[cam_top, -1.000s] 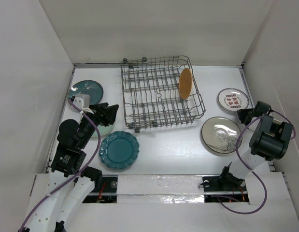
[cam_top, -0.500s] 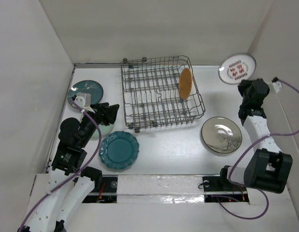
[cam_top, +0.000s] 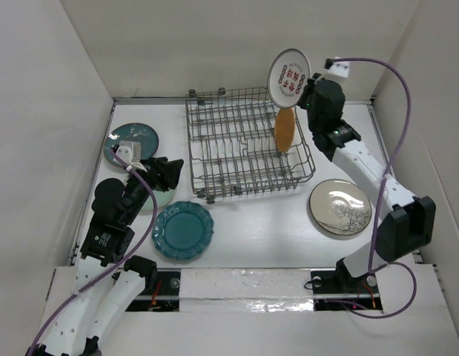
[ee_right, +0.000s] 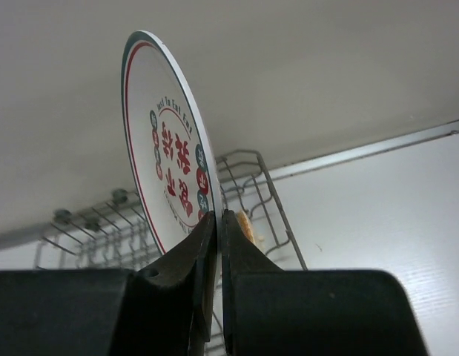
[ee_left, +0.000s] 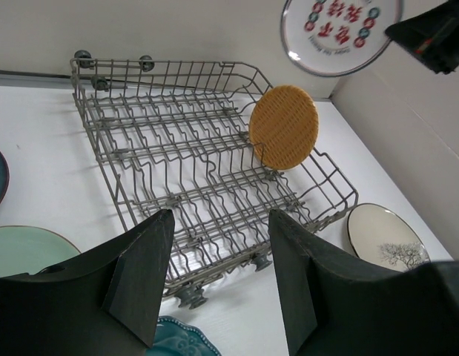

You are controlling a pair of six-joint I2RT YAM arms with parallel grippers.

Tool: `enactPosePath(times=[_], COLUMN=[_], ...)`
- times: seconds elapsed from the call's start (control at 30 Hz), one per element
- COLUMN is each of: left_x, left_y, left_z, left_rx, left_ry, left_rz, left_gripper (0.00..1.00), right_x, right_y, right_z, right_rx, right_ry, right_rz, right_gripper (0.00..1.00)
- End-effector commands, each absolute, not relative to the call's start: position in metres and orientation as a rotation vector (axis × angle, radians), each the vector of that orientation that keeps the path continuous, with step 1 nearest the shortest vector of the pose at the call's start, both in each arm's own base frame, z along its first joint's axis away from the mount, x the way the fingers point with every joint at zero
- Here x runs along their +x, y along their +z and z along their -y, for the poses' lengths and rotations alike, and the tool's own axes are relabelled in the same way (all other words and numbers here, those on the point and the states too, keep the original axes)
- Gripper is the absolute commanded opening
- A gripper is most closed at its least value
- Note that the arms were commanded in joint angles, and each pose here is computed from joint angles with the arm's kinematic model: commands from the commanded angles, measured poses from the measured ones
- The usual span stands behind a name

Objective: Load the plates into the dish rack

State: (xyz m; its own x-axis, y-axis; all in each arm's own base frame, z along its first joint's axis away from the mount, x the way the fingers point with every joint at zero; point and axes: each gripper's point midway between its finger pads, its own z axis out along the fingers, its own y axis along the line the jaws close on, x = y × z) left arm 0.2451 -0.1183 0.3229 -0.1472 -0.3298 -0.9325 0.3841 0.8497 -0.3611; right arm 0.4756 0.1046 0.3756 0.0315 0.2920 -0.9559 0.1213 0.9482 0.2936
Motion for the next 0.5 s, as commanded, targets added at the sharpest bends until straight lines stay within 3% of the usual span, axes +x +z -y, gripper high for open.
enactPosePath(times=[0.0, 0.47], left_x=[0.247, 0.248], left_y=[0.328, 0.326], left_z=[0.119, 0.119], left_rx=[0.044, 0.042], left_ry=[-0.623, -0.620], left_rz=[-1.575, -1.583], left_gripper=[0.51, 0.51], right_x=[0.482, 0.508], right_y=[0.375, 0.260], right_z=[-0.107, -0.131], right_rx=[0.271, 0.173], right_ry=[-0.066, -0.368], right_rz=[-1.594, -1.847], right_gripper=[0.00, 0.00])
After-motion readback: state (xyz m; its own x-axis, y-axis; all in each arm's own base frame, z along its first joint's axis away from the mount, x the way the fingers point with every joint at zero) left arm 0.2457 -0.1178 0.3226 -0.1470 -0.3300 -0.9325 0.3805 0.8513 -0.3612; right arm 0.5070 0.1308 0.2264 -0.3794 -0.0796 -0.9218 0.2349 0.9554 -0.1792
